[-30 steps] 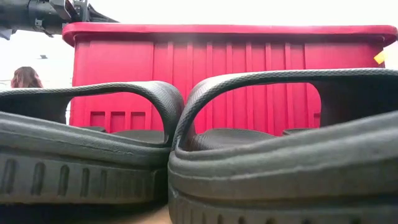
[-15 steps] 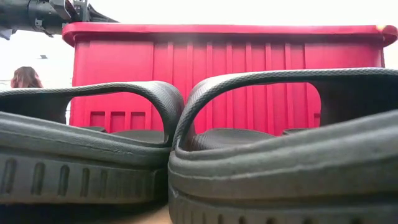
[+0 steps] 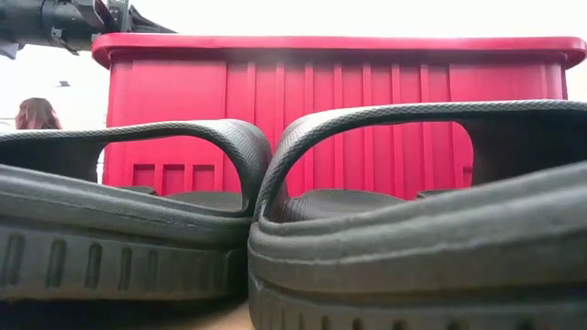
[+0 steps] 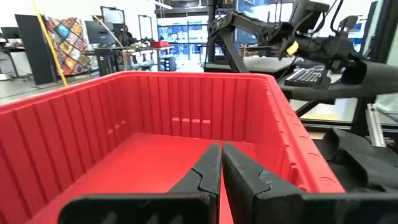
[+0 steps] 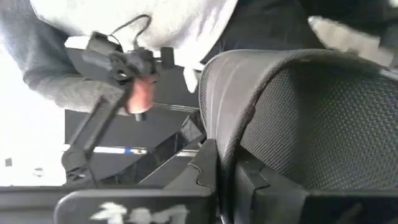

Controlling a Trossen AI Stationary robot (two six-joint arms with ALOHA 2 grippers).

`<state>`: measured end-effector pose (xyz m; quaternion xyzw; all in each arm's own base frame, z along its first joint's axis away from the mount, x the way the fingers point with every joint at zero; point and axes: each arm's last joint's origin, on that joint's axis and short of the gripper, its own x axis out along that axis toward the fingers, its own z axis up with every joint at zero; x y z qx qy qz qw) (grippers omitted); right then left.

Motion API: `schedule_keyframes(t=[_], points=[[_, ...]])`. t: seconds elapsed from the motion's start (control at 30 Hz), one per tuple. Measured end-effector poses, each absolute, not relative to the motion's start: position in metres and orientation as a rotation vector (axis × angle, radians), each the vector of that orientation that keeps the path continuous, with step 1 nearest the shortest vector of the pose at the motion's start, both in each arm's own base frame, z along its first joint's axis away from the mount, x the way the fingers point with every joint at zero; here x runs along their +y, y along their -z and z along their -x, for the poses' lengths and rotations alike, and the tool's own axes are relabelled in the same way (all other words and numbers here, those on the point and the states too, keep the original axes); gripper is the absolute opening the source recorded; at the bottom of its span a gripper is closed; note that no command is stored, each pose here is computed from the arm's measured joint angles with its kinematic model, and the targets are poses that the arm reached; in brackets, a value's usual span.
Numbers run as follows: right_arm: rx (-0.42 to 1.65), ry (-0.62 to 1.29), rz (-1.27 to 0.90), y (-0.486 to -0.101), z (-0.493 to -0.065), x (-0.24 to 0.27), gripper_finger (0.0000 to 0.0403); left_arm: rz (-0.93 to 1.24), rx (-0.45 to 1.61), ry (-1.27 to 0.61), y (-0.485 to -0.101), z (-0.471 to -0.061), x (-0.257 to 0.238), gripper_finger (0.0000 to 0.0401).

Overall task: Pick and place slides into bin
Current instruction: Put the black slide into the red bin

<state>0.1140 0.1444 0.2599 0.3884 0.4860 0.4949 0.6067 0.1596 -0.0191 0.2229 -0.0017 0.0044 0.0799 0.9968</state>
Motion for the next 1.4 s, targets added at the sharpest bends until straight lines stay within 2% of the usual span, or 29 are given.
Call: schedule_keyframes(t=[0.37,0.53,0.63,0.83,1.03,1.1,1.27,1.4], points=[[1.242,-1.1,-0.69,-0.315,-0.143,0.151,0.0003,0.004,0.016,-0.135,-0.222,-0.16,-0.02,0.0021],[1.172,-0.95,-0.604,-0.35,-0.156,0.135,0.0003,0.0,0.019,-0.134,-0.222,-0.16,-0.02,0.0021],[1.057,-0.864,-0.565,-0.378,-0.17,0.119,0.0003,0.0,0.019,-0.134,-0.222,-0.16,-0.02,0.0021],[0.979,-0.61,-0.39,-0.424,-0.18,0.071,0.0004,-0.002,0.02,-0.134,-0.222,-0.16,-0.02,0.0021],[1.04,-0.197,-0.173,-0.453,-0.172,0.006,0.0005,-0.002,0.021,-0.134,-0.222,-0.16,-0.02,0.0021],[0.996,-0.087,-0.095,-0.461,-0.173,-0.015,0.0006,-0.002,0.021,-0.134,-0.222,-0.16,-0.02,0.0021],[0.981,0.004,0.061,-0.463,-0.165,-0.068,0.0004,-0.002,0.021,-0.135,-0.222,-0.16,-0.02,0.0021],[0.994,-0.098,0.11,-0.445,-0.168,-0.109,0.0003,0.023,0.02,-0.136,-0.222,-0.16,-0.02,0.0021]])
